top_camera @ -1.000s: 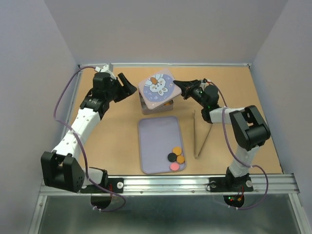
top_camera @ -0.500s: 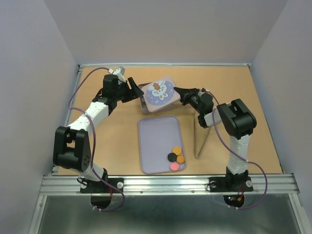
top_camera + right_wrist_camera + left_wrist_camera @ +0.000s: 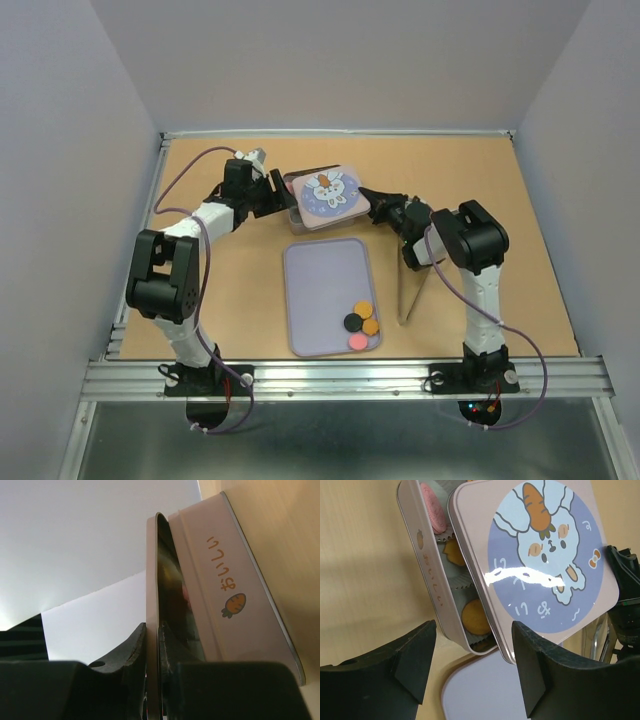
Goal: Pack the cookies
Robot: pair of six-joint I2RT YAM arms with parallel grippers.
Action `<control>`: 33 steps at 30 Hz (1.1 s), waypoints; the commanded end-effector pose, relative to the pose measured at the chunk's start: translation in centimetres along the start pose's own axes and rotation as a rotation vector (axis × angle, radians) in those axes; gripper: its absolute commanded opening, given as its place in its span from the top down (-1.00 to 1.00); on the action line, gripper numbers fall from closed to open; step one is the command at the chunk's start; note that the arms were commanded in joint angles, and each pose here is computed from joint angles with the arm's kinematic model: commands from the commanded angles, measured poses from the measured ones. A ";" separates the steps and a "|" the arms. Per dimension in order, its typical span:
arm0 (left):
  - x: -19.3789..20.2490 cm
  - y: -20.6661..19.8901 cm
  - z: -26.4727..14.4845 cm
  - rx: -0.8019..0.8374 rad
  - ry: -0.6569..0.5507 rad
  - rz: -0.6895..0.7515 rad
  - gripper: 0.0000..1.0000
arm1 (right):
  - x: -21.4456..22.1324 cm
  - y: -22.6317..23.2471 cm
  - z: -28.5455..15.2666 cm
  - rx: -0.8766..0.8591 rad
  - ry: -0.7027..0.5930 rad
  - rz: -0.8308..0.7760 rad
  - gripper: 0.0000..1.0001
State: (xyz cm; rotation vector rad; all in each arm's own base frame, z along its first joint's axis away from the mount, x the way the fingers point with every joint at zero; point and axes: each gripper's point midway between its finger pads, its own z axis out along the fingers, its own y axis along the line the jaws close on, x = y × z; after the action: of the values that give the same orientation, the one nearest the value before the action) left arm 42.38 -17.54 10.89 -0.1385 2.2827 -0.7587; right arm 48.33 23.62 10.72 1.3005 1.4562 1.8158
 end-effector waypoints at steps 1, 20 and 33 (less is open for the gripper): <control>-3.1 -1.9 0.5 0.082 -0.075 0.051 -0.44 | 1.1 5.1 -0.3 -0.244 0.043 -0.047 0.99; -0.7 -3.2 2.5 0.251 -0.008 0.032 -0.46 | 1.9 1.1 1.1 -0.177 0.046 -0.078 0.50; -3.5 -4.1 0.9 0.206 -0.062 0.077 -0.46 | 2.8 -0.1 0.3 -0.125 0.059 -0.104 0.02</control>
State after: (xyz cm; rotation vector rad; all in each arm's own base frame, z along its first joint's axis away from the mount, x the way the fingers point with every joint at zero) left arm 43.70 -20.70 9.89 -0.0293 2.2317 -0.9716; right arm 48.95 25.86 10.05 1.1992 1.4520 1.7998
